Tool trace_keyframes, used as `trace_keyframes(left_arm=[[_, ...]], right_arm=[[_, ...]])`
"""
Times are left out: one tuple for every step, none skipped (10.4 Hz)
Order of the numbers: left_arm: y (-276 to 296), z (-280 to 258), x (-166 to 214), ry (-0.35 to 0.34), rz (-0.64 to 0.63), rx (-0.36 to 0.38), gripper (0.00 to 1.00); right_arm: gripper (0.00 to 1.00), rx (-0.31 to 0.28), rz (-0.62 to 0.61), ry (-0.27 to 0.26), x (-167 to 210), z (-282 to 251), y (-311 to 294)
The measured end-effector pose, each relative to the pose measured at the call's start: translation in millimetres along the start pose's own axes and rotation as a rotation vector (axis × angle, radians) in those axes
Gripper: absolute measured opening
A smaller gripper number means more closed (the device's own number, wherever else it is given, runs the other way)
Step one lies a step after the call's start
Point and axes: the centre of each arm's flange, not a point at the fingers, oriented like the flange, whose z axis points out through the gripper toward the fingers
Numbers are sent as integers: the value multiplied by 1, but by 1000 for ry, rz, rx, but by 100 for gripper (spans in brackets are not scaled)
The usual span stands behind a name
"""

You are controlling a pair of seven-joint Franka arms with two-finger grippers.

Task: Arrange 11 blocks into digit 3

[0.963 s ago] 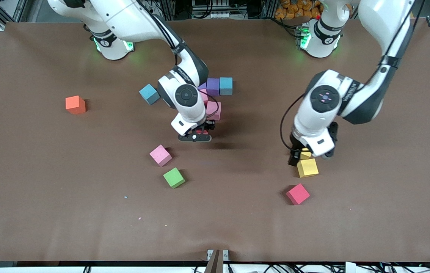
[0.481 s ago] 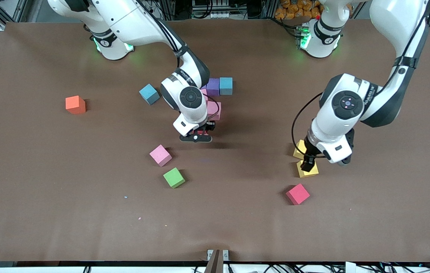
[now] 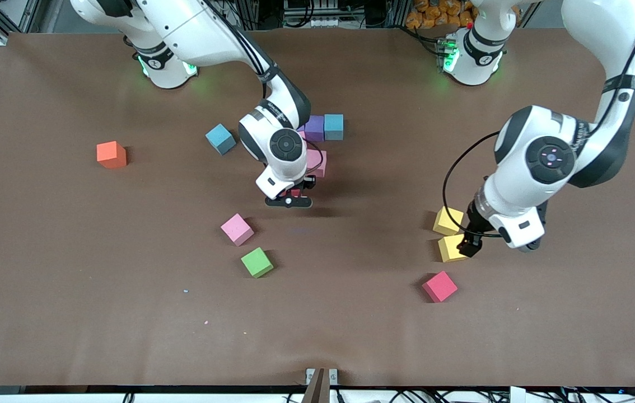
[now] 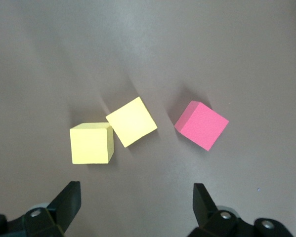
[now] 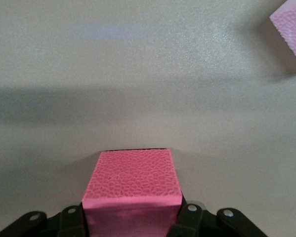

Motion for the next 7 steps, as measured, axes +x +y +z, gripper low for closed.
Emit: trace_keyframes(left_arm=[[-1,-3,8,-2,26,3,100],[-1,-4,13,-2,48,6,100],[-2,-6,19,-1,72,9,100],[-2,-10,25,0,96,11,100],[-1,-15,29,1,117,8,100],[0,-18,31,2,130,4,100],[0,-18,33,2,132,5,100]], right_arm=[[58,0,4,0,0,0,0],[58,-1,12,-1,0,0,0],[58,-1,17,-1,0,0,0],[58,-2,19,-1,0,0,0],[58,-2,21,-2,-1,0,0],[58,-3,27,-3,-1,0,0],[58,-4,34,-4,-1,0,0]])
